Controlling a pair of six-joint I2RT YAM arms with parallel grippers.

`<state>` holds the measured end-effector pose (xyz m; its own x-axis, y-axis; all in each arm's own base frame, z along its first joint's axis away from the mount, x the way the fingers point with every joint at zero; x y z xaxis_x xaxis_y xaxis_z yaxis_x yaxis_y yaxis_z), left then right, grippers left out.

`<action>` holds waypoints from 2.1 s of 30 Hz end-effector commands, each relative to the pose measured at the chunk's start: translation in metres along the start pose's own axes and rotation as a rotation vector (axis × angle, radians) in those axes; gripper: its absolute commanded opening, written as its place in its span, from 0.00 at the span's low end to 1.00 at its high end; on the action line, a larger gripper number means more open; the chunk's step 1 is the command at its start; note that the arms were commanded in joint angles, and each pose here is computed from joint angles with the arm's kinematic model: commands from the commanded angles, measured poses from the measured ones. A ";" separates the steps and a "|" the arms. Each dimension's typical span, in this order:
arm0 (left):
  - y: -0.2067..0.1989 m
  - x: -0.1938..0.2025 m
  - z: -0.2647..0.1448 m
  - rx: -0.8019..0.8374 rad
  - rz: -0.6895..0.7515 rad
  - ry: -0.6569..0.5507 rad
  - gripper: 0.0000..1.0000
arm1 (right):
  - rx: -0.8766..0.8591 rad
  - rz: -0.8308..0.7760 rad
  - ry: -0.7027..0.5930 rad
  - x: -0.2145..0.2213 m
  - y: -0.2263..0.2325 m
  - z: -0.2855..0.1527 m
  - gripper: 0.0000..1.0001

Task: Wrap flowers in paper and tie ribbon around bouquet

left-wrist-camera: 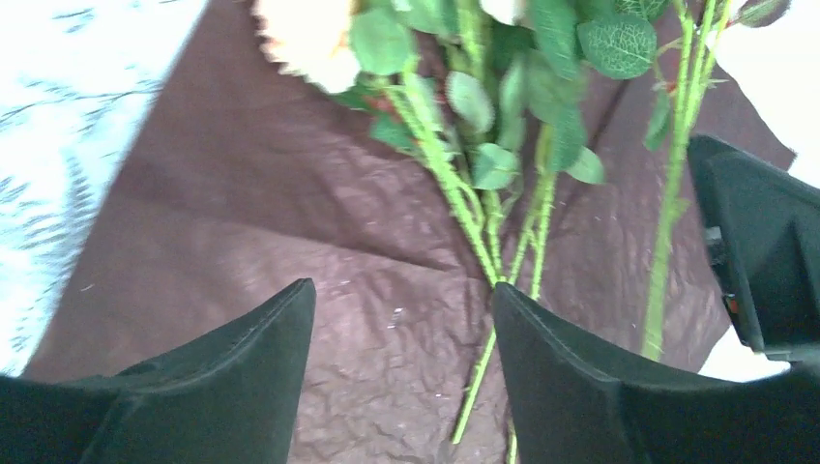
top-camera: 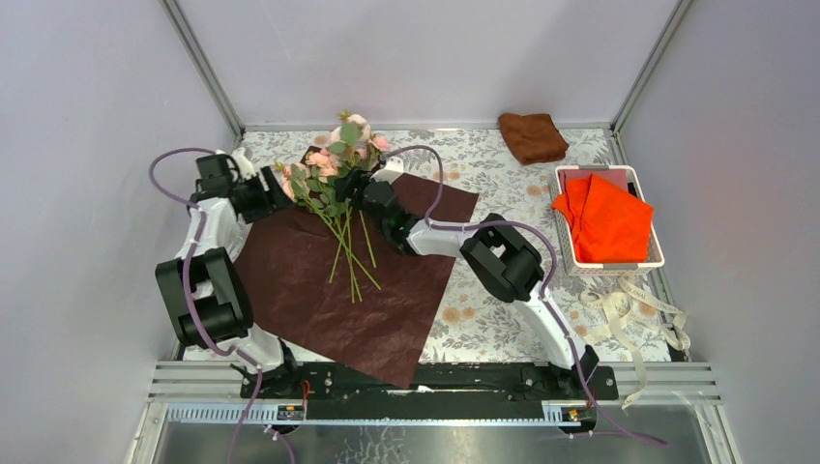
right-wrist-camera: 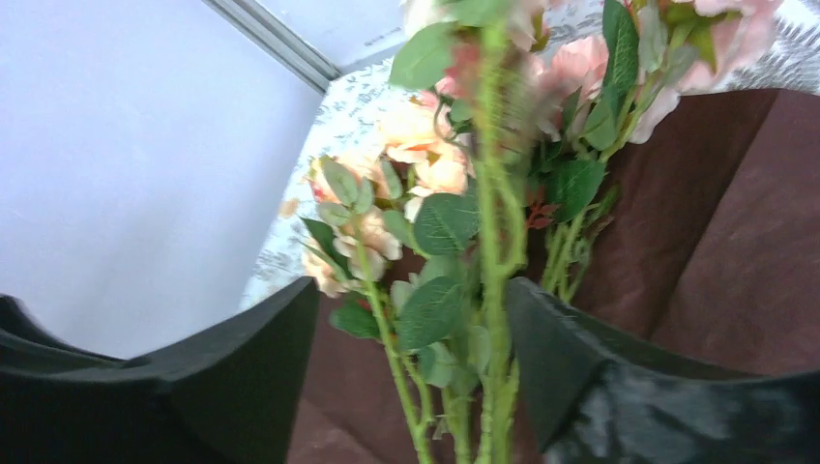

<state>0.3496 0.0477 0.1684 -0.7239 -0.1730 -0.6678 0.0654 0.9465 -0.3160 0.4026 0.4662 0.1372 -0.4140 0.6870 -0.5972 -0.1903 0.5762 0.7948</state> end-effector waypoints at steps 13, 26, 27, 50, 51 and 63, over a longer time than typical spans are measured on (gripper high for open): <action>0.116 0.108 -0.057 -0.365 0.340 0.475 0.99 | 0.443 -0.635 0.538 -0.166 -0.126 -0.110 1.00; 0.136 0.172 -0.069 -0.437 0.384 0.700 0.99 | 0.516 -0.350 0.893 -0.174 -0.236 -0.104 1.00; 0.133 0.176 -0.065 -0.426 0.395 0.712 0.99 | 0.492 -0.311 0.922 -0.165 -0.236 -0.103 0.99; 0.066 0.146 0.009 -0.192 0.485 0.581 0.80 | 0.197 -0.035 0.635 -0.189 -0.175 -0.099 0.00; 0.062 0.139 0.016 -0.198 0.515 0.571 0.81 | 0.227 -0.032 0.575 -0.200 -0.181 -0.105 0.00; -0.073 0.078 0.109 -0.035 0.975 0.497 0.85 | 0.563 0.009 0.169 -0.252 -0.244 -0.235 0.08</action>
<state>0.3512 -0.0249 0.0730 -0.6468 0.7119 -0.2735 0.6768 0.7011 0.2246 0.3480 0.0786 0.1094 -0.7038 0.5597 -0.4376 0.2200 0.7573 0.6148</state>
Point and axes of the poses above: each gripper's point midway between its finger pads, its own z axis out along the fingers, its own y axis along the line the jaws close on, x = y × z, the point moved 6 cm from there along -z, back along the fingers, and after that the axes turned 12 degrees about z, right-handed, at the moved point
